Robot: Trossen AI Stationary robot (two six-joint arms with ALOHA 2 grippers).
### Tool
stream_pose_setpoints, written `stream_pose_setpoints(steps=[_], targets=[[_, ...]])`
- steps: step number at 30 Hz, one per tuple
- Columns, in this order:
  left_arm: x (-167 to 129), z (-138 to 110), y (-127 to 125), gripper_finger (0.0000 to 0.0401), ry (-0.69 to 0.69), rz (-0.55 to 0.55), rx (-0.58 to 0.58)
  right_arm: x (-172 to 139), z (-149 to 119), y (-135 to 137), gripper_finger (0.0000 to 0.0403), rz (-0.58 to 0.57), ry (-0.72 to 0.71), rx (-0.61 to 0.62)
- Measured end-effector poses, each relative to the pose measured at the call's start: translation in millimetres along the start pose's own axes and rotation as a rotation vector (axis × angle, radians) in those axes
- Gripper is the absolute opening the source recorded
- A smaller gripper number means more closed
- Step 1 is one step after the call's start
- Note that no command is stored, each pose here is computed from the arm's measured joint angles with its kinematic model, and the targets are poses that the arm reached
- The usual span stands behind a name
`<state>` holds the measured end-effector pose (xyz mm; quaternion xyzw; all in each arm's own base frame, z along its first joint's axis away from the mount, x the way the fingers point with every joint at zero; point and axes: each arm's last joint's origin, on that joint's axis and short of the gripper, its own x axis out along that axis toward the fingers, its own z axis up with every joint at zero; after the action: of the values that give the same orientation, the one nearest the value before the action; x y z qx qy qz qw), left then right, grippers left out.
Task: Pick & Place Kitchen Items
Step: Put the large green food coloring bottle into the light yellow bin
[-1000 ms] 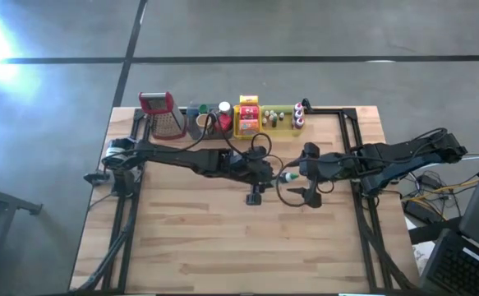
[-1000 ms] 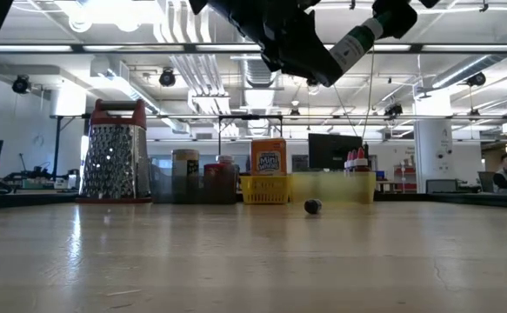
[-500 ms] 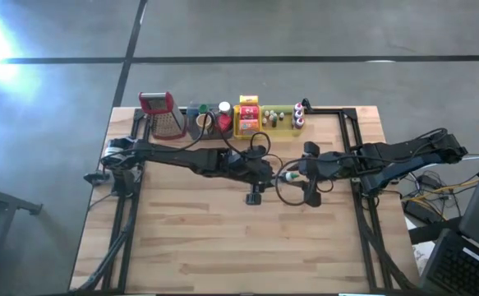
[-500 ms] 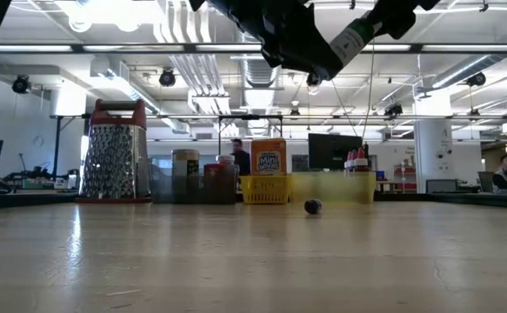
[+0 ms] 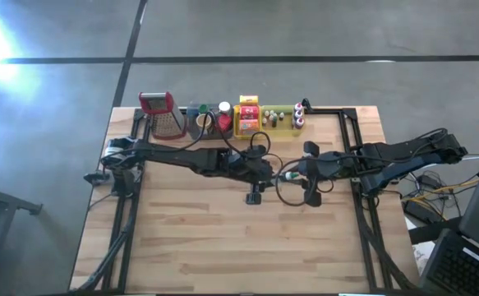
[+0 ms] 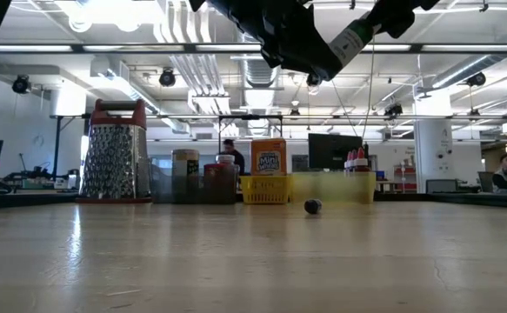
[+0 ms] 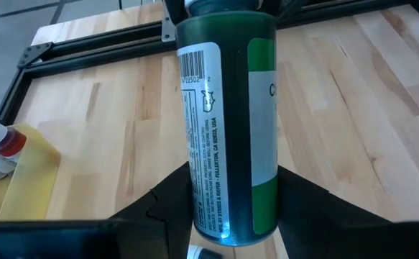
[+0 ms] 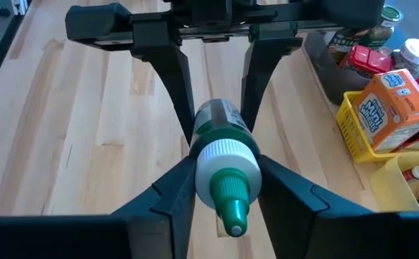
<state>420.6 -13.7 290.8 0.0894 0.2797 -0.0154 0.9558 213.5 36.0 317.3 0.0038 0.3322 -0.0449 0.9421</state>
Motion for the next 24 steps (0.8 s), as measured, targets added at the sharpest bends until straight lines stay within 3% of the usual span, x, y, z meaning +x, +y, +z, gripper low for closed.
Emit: stream_pose_setpoints(steps=[7,13,17,21,24], targets=[[0,0,0,0.0177,0.000,0.000,-0.001,0,0,-2,0.0130,-0.007,0.000,0.009],[0,-3,0,0.0256,0.031,-0.014,-0.008,1,0,-2,0.0113,-0.009,0.001,0.003],[-7,-10,4,0.0313,0.150,0.002,-0.014,1,-3,-5,0.0128,-0.024,0.033,0.025],[-27,-15,14,0.0337,0.244,0.095,-0.098,2,-10,-15,0.0129,-0.071,0.114,0.074],[-39,-23,19,0.0340,0.212,0.126,-0.150,3,-13,-30,0.0118,-0.127,0.159,0.109]])
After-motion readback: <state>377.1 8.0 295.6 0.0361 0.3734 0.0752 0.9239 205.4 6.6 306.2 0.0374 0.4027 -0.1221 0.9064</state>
